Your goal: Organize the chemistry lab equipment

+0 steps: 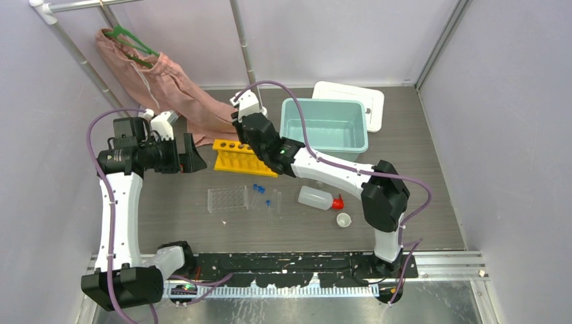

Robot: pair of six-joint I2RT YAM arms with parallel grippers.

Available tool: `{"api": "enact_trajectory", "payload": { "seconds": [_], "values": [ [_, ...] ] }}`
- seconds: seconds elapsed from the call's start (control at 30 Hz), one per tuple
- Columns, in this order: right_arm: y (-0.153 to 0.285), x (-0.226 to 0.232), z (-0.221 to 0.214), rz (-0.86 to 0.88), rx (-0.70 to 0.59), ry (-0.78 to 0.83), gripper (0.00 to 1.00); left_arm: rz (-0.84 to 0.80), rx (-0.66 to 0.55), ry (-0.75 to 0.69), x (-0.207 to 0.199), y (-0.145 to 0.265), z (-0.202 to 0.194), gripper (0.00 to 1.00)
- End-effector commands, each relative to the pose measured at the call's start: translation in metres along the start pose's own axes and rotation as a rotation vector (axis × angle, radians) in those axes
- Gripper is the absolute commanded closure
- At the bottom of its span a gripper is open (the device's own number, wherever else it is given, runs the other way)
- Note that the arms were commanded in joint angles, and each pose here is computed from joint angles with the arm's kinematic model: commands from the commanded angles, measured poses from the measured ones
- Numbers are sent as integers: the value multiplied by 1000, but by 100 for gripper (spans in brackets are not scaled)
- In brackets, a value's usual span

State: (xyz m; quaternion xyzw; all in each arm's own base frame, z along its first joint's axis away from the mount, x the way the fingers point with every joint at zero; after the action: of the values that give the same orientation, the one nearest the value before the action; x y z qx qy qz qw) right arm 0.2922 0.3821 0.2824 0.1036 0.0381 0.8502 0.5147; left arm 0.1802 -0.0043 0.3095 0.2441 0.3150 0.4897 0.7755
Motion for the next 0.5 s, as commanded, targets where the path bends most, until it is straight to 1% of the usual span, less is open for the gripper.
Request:
{"api": "enact_trajectory", "payload": {
  "seconds": [0.0,0.17,0.47],
  "values": [
    [-3,5,15,20,-80,-55,99,17,-61,-23,-3,10,10,0],
    [-8,10,13,38,-81,-72,99,20,-63,-38,-4,12,9,0],
    [-18,15,-1,36,-56,-37,99,18,-57,-41,-3,11,9,0]
  ]
}}
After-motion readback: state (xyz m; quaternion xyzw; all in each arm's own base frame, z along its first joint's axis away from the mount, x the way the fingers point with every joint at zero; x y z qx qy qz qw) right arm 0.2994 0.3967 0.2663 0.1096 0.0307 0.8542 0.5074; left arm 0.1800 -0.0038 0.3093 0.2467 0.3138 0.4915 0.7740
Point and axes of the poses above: each gripper's point midway between its finger pads, its own y axis back along the fingers, its own x axis along the line the jaws close on, z = x × y, the point moved 10 cm from there along y, back along the fingers, and after that the axes turned 9 degrees about -y, right-handed, at the moved point
